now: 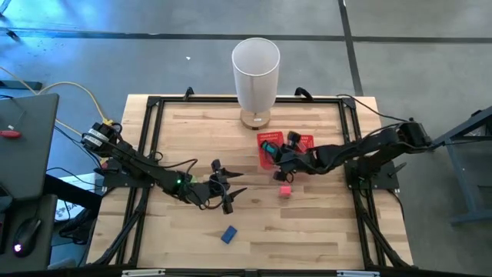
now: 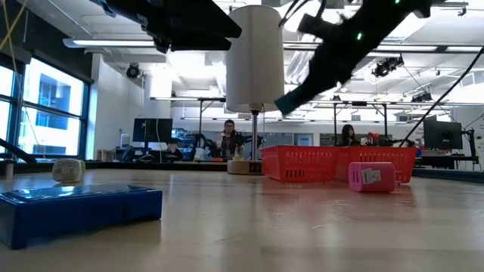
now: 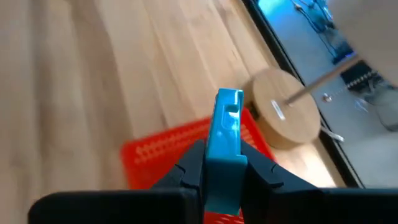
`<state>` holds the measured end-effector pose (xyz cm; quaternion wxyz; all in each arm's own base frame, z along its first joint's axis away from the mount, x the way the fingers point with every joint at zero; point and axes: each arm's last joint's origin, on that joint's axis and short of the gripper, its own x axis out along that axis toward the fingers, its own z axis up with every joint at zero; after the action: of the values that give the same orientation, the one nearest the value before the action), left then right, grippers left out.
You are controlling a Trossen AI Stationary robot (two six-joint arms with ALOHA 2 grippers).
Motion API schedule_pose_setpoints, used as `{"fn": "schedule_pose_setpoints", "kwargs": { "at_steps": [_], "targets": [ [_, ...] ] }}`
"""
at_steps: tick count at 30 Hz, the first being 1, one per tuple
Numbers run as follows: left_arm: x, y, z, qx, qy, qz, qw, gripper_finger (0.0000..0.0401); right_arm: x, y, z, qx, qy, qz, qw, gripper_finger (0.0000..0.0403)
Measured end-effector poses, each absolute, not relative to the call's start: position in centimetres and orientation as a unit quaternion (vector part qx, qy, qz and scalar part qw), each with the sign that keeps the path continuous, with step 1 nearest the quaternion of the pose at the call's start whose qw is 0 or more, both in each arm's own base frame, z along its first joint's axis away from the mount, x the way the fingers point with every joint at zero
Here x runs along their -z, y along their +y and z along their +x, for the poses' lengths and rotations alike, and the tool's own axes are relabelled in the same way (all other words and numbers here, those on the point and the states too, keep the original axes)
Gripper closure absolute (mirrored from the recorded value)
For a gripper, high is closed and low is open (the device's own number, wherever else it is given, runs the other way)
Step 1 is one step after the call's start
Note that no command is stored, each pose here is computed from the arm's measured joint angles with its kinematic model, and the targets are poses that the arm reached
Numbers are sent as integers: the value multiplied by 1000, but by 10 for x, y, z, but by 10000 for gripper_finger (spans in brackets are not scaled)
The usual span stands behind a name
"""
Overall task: Pick & Place Office items
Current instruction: Put the light blue timer into the left red bin
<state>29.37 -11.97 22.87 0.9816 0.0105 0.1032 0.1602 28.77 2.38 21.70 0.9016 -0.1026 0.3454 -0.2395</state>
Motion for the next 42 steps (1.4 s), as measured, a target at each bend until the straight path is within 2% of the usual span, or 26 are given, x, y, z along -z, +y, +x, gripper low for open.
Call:
{"fn": "schedule_pose_setpoints", "kwargs": {
  "at_steps": [13, 19, 23, 34, 42],
  "targets": [
    [-229, -120, 294, -160, 104, 11, 982, 174, -227, -15, 287, 238, 430, -88, 867, 357],
    [-229, -120, 294, -160, 104, 11, 982, 174, -207, -15, 300, 209, 467, -103, 853, 357],
    [-229, -119, 294, -161, 104, 11, 982, 174, -190, -18, 310, 236, 497, -135, 824, 357],
    [-228, -119, 294, -161, 102, -11, 982, 174, -158, -21, 330, 256, 533, -163, 789, 357],
    [-228, -120, 294, -161, 102, -12, 982, 174, -153, -24, 331, 265, 535, -140, 790, 337]
  ]
}}
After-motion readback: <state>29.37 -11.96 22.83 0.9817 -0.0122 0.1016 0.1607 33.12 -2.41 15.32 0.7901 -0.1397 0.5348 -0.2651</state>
